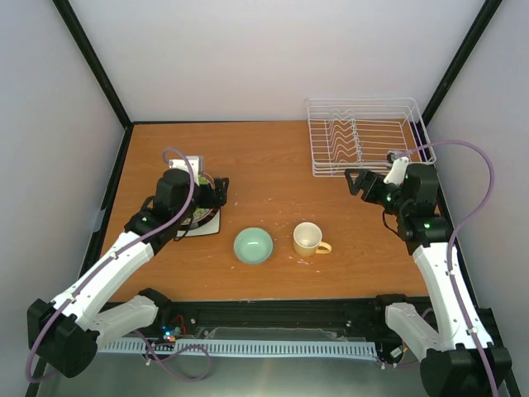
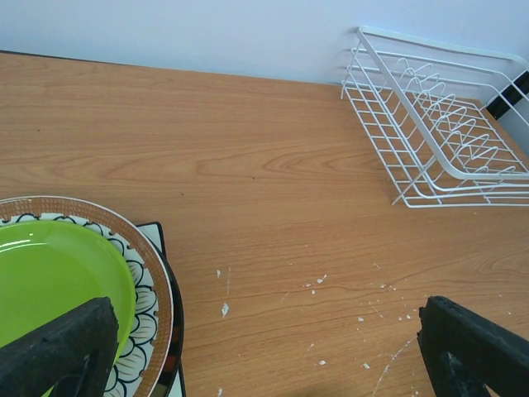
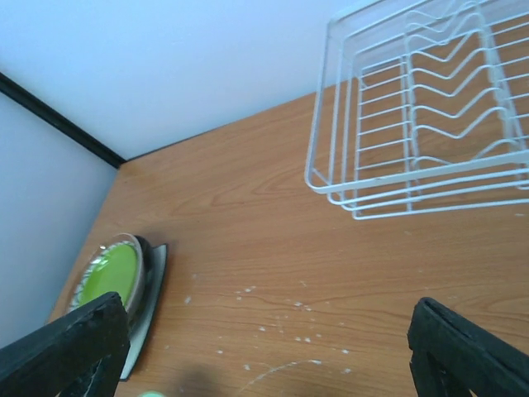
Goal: Load the mixed dishes into the dish rack
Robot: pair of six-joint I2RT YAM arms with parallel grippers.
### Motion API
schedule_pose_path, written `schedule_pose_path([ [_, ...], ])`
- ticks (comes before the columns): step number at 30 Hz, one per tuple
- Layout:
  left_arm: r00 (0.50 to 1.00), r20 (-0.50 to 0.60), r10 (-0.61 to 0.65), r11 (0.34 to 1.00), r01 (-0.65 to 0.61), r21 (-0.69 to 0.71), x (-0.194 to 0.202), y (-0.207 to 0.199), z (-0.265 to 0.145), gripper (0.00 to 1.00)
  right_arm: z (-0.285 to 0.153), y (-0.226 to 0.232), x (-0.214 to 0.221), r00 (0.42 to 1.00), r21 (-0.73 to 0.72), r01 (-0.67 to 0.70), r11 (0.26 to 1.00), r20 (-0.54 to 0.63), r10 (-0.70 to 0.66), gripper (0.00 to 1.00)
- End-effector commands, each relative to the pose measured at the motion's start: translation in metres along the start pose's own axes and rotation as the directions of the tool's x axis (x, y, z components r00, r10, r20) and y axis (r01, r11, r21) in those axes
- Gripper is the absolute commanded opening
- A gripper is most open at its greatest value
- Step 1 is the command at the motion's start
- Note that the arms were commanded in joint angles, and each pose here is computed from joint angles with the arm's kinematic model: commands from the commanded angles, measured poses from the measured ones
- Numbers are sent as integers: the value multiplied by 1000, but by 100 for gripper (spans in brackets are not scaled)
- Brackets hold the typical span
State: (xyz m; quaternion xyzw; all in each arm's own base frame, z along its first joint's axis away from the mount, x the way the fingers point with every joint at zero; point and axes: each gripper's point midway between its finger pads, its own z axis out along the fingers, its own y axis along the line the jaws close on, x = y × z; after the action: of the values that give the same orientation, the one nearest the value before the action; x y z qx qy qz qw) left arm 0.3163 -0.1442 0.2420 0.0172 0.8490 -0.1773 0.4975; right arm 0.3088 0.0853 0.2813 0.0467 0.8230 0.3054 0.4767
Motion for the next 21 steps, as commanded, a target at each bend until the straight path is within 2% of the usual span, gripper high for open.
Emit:
schedule_pose_path([
  [1, 1000, 18, -5, 1000, 5, 10, -5, -3, 2, 100, -11, -19, -4, 997, 143, 81, 986, -5, -81, 91],
  [4, 1000, -5, -4, 1000, 4, 16, -3, -5, 8, 100, -17, -32, -23, 990, 254, 126, 959, 27, -137, 88],
  [6, 1000, -23, 3, 1000, -3, 12, -4, -7, 13, 100, -14, -38, -41, 987, 321, 148, 935, 16, -162, 83],
  [8, 999, -40, 18, 1000, -17, 19, -5, -10, 18, 100, 0, -42, -56, 984, 349, 178, 920, -51, -171, 79],
  [12, 997, -63, 38, 999, -36, 31, -7, -15, 28, 100, 46, -43, -69, 969, 310, 172, 935, -222, -105, 56],
  [13, 997, -65, 42, 999, -40, 33, -7, -16, 29, 100, 58, -39, -69, 964, 279, 161, 947, -248, -91, 53],
  [21, 995, -86, 47, 998, -43, 42, -4, -18, 37, 99, 129, -8, -55, 921, 199, 234, 952, -359, -151, 55],
])
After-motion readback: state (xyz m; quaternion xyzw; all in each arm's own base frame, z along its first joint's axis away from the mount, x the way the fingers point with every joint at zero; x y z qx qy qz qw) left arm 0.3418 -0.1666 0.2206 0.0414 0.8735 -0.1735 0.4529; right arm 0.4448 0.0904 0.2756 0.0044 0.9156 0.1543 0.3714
